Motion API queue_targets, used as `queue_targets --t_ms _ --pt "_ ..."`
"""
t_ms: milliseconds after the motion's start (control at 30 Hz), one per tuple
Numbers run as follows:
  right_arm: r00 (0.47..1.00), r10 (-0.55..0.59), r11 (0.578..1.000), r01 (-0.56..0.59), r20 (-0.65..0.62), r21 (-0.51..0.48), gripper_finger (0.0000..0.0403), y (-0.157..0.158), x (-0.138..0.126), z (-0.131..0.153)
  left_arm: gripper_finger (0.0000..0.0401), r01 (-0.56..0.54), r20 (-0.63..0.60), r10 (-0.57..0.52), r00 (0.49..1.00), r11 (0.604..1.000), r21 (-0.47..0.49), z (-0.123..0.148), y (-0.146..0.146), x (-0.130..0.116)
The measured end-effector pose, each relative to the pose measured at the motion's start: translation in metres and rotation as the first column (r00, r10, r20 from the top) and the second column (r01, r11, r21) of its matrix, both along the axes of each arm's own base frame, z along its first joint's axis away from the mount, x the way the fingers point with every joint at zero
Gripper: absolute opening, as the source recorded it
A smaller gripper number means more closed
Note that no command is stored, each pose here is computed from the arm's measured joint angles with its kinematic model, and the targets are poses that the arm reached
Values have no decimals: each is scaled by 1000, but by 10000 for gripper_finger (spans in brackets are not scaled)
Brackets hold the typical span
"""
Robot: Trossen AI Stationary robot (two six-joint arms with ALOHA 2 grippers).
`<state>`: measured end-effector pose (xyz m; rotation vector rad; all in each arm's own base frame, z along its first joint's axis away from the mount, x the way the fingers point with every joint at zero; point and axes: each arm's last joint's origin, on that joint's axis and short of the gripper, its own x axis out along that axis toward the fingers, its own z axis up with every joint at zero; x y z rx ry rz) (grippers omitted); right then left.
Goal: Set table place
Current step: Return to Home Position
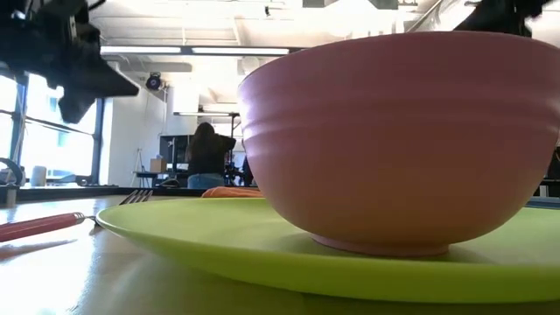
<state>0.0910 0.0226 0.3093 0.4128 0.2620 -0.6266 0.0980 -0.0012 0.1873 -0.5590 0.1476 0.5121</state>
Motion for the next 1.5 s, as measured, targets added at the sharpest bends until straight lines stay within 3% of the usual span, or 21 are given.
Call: queue_targets --t_ms 200,433,1000,1233,1500 --pt "977 35 999 -40 211 19 0 -11 -16 -58 0 -10 11 10 1000 1000 0 -25 0 0" --pt "946 46 997 -64 321 46 0 -19 -27 -95 0 -6 -50 9 999 999 50 -29 1 -1" --pt "961 113 991 -127 252 38 0 -19 -24 -104 0 28 -96 -18 995 994 106 -30 1 -2" --pt "967 109 994 -110 232 -7 0 -20 -24 -104 0 -11 -111 24 993 993 121 -29 10 -2" --pt "921 169 986 -159 350 -57 0 -14 -2 -135 0 19 -122 -12 992 998 57 -30 24 -2"
